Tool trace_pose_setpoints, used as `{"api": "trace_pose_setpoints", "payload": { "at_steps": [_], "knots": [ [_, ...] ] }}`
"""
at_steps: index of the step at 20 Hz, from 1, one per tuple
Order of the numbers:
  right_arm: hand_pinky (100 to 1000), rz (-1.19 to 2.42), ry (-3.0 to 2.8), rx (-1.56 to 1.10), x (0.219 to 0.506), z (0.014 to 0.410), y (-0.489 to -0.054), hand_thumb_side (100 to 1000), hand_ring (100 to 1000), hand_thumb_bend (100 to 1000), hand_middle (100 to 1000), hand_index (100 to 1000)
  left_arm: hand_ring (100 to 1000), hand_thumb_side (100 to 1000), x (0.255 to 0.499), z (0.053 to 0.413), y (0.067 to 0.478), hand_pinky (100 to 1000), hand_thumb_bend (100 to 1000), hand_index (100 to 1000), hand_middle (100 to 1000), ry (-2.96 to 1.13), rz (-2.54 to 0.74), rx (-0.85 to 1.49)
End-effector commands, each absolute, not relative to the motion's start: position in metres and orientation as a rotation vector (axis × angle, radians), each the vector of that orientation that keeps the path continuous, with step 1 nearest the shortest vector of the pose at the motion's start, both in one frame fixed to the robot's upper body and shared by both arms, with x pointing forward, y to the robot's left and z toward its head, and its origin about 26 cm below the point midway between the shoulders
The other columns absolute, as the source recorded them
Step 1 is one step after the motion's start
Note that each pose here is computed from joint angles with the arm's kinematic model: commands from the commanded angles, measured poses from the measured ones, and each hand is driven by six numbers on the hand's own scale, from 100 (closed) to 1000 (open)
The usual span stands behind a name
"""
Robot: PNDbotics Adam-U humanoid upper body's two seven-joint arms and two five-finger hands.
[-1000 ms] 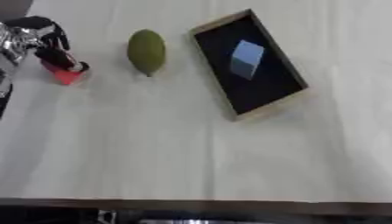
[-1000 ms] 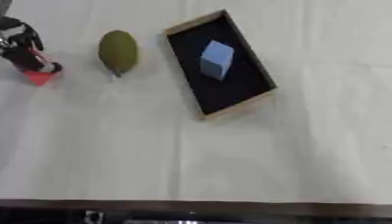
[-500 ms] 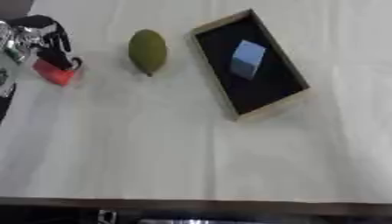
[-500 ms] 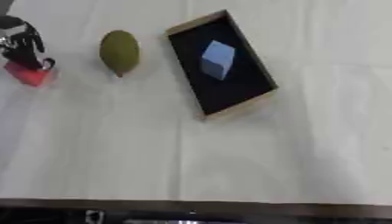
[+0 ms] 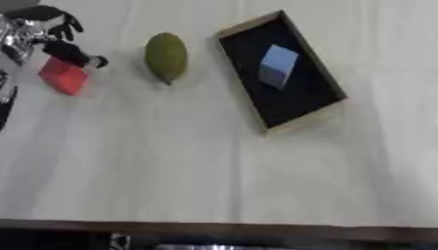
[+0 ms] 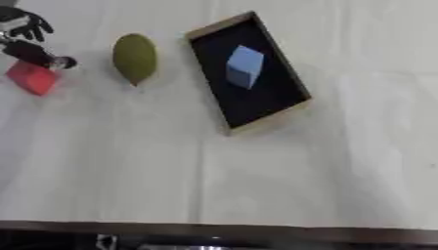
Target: Pick up objects on the table and place them in the box.
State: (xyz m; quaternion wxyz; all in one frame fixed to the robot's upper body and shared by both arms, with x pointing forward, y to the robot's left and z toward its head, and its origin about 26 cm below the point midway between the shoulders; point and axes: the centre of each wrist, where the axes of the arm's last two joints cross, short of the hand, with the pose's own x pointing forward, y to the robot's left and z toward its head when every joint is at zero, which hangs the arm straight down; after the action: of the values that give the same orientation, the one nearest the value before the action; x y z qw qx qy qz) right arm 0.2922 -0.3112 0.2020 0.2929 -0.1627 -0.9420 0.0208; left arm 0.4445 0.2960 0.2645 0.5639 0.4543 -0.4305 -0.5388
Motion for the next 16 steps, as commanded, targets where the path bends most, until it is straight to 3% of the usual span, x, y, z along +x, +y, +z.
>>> {"api": "trace_pose_setpoints", "payload": {
  "at_steps": [1,8,16],
  "knots": [
    [876,0.066,-2.530,-0.446,0.290,0.209,-0.313,640,822,100,601,880,854,564,0.435,0.293,0.307,902,642,897,760,-1.017,-1.266,1.154],
    [876,0.065,-2.522,-0.454,0.289,0.208,-0.315,640,822,100,600,880,863,608,0.427,0.297,0.317,909,715,898,768,-0.970,-1.281,1.194],
    [877,0.063,-2.518,-0.459,0.289,0.208,-0.316,641,822,100,600,880,840,664,0.423,0.281,0.340,893,745,856,713,-0.845,-1.296,1.187]
  ]
}}
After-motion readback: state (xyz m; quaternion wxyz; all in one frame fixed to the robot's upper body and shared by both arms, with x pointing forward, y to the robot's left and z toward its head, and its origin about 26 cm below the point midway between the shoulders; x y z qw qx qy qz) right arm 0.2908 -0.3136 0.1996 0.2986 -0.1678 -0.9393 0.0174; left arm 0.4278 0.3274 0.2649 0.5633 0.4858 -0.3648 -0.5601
